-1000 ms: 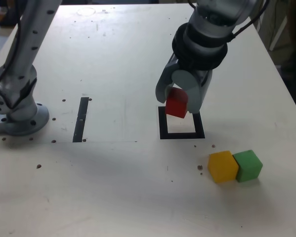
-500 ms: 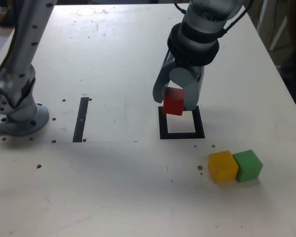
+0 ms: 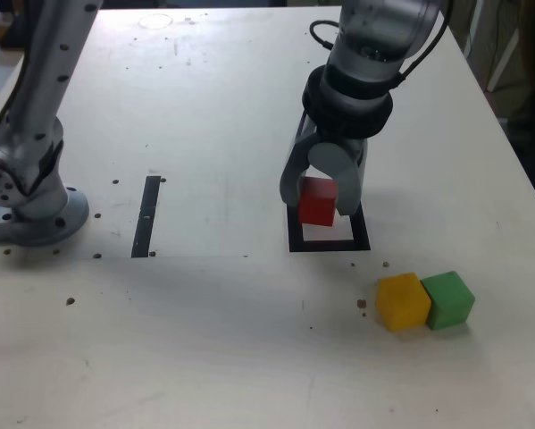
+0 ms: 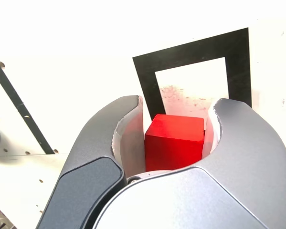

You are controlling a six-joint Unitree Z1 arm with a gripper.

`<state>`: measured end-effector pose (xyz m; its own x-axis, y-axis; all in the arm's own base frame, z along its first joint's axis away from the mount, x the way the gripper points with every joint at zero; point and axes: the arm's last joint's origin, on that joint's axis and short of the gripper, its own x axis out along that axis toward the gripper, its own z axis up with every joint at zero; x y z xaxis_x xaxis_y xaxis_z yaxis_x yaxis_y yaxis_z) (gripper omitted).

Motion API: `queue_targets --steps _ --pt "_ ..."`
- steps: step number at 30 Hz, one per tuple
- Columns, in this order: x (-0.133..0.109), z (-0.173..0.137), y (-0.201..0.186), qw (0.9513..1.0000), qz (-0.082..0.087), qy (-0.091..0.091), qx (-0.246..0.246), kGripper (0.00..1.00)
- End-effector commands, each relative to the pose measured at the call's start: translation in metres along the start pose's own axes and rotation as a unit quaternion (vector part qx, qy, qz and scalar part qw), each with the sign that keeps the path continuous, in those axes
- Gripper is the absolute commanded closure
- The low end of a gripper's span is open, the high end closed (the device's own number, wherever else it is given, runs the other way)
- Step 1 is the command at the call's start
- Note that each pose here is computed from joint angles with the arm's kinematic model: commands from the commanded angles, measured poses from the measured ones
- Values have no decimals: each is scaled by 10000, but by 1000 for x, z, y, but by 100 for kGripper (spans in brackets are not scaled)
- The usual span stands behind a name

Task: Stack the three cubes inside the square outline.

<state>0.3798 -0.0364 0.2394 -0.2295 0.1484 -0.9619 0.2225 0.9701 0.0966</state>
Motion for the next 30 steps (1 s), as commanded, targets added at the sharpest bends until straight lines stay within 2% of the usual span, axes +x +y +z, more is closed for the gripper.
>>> queue_targets --steps 1,17,19,24,26,30 --pt "6 3 0 10000 -18 52 -12 56" --pt "17 8 10 9998 -15 104 -168 54" --pt "18 8 11 9998 -14 103 -166 44" --pt "21 10 11 9998 -35 140 -145 5" --pt "21 10 11 9998 -44 142 -145 1" --pt "21 11 11 9998 -42 130 -146 1"
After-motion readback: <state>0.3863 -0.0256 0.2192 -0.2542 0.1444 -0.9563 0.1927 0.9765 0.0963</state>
